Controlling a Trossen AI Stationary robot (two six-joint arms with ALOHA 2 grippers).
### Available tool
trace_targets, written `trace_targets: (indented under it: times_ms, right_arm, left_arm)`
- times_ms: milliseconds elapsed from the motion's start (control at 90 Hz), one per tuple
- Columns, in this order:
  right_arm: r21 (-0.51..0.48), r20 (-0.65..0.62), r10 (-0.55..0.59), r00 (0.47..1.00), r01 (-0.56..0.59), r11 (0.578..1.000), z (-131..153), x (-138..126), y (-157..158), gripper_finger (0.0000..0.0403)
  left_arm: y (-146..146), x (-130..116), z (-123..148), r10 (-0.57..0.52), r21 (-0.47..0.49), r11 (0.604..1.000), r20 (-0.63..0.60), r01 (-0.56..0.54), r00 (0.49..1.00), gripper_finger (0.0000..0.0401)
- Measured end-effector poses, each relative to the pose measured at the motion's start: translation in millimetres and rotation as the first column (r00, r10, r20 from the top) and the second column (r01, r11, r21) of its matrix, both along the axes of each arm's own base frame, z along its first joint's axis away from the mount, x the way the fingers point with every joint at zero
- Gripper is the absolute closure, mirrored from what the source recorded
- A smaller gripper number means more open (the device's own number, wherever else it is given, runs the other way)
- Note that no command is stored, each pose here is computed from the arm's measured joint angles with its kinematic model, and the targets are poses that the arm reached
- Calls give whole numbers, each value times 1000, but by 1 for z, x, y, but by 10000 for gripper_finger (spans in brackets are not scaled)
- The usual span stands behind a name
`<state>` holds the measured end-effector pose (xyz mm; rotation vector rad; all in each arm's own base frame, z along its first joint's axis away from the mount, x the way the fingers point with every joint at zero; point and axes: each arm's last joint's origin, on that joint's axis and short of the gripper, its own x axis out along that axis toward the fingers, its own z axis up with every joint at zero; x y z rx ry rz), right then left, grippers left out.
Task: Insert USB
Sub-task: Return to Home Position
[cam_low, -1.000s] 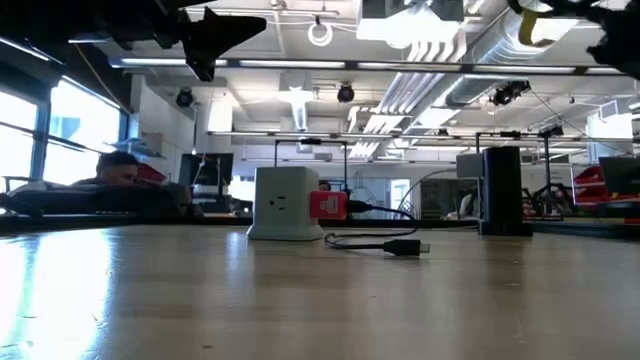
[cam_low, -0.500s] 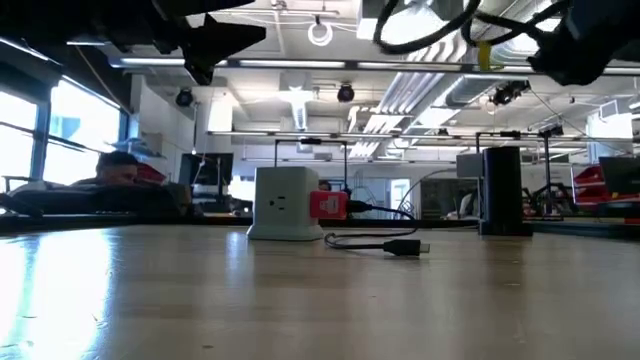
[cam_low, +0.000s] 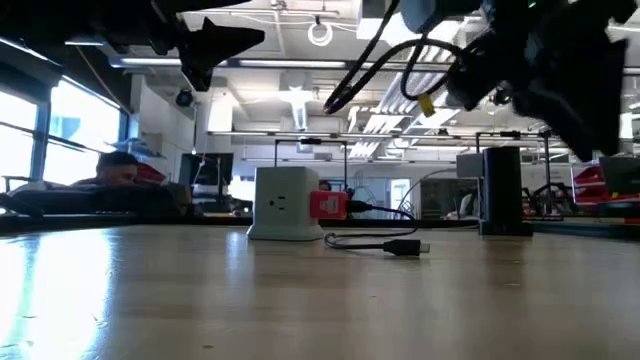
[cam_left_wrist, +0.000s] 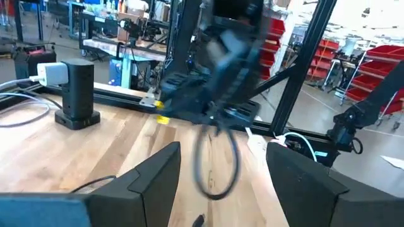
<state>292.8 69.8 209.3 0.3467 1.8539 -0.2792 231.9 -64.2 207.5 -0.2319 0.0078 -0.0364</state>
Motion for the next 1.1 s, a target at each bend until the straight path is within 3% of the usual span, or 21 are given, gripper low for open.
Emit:
trace_targets:
  times_ms: [78, 156, 333, 389, 456, 522, 667, 756, 822, 944, 1100]
  right_arm:
    - [-27, 32, 132, 991, -131, 991, 0, 4, -16, 171]
    - [-77, 46, 290, 956, -286, 955, -1, 7, -30, 171]
    - [-229, -24, 565, 825, -555, 800, -1, 14, -64, 171]
    - [-242, -54, 619, 783, -612, 753, 0, 15, -75, 171]
    - [-228, -65, 651, 756, -646, 728, -1, 15, -88, 171]
    - [-197, -59, 649, 759, -646, 738, -1, 14, -101, 171]
    - [-105, 34, 547, 837, -541, 834, -1, 9, -130, 171]
    - [-70, 152, 439, 886, -433, 899, 6, 6, -145, 171]
    - [-81, 268, 372, 889, -364, 928, 17, 5, -152, 171]
    - [-179, 449, 360, 818, -313, 933, 53, -4, -154, 171]
    - [-288, 636, 387, 668, -260, 922, 110, -37, -143, 171]
  left_arm:
    - [0, 0, 0, 0, 0, 1000, 0, 0, 1000, 190]
    - [0, 0, 0, 0, 0, 1000, 0, 0, 1000, 190]
    - [0, 0, 0, 0, 0, 1000, 0, 0, 1000, 190]
    - [0, 0, 0, 0, 0, 1000, 0, 0, 1000, 190]
    - [0, 0, 0, 0, 0, 1000, 0, 0, 1000, 190]
    - [0, 0, 0, 0, 0, 1000, 0, 0, 1000, 190]
    - [0, 0, 0, 0, 0, 1000, 0, 0, 1000, 190]
    - [0, 0, 0, 0, 0, 1000, 0, 0, 1000, 190]
    - [0, 0, 0, 0, 0, 1000, -1, 0, 1000, 190]
    - [0, 0, 0, 0, 0, 1000, 0, 0, 1000, 190]
    - [0, 0, 0, 0, 0, 1000, -1, 0, 1000, 190]
